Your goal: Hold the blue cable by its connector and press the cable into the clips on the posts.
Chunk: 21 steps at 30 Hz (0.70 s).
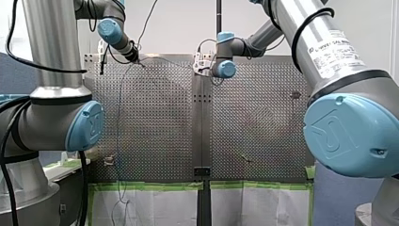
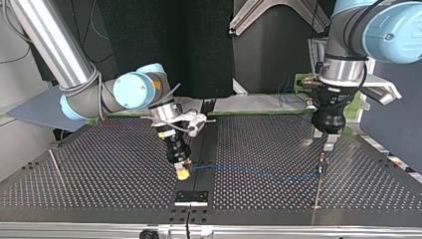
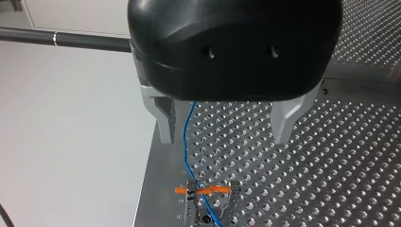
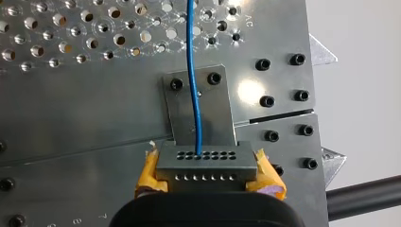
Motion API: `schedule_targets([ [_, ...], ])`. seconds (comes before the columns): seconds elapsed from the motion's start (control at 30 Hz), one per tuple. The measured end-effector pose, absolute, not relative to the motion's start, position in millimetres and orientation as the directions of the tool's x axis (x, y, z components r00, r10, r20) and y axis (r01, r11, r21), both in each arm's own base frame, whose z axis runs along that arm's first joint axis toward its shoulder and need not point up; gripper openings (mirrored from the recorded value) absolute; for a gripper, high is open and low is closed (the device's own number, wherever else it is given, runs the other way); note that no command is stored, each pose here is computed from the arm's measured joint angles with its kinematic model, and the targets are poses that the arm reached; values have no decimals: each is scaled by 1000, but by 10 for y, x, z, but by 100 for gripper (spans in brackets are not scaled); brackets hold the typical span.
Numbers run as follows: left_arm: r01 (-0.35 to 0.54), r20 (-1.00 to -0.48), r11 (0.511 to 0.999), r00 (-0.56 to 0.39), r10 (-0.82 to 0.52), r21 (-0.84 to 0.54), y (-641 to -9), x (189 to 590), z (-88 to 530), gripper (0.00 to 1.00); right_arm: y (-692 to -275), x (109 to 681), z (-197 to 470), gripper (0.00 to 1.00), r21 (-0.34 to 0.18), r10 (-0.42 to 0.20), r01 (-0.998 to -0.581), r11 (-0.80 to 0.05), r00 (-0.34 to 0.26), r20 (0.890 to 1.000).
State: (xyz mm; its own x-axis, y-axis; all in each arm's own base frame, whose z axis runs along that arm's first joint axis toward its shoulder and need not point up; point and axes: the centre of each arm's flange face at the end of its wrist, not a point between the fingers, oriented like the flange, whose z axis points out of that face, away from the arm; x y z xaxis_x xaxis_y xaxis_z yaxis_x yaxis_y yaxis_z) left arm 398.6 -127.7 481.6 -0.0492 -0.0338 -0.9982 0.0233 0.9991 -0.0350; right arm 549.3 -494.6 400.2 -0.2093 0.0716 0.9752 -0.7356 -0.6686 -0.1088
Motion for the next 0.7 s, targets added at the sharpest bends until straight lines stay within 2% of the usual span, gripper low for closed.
schedule_targets([
  [0.37, 9, -998, 999, -54, -33, -34, -1313, 3944, 4821, 100, -4977, 5467, 4000, 0, -110, 72, -737, -667, -211, 975],
  [0.7, -53, -997, 999, -78, -12, -8, -1311, 3857, 4818, 100, -4960, 5485, 3985, 0, -111, 68, -734, -670, -210, 975],
])
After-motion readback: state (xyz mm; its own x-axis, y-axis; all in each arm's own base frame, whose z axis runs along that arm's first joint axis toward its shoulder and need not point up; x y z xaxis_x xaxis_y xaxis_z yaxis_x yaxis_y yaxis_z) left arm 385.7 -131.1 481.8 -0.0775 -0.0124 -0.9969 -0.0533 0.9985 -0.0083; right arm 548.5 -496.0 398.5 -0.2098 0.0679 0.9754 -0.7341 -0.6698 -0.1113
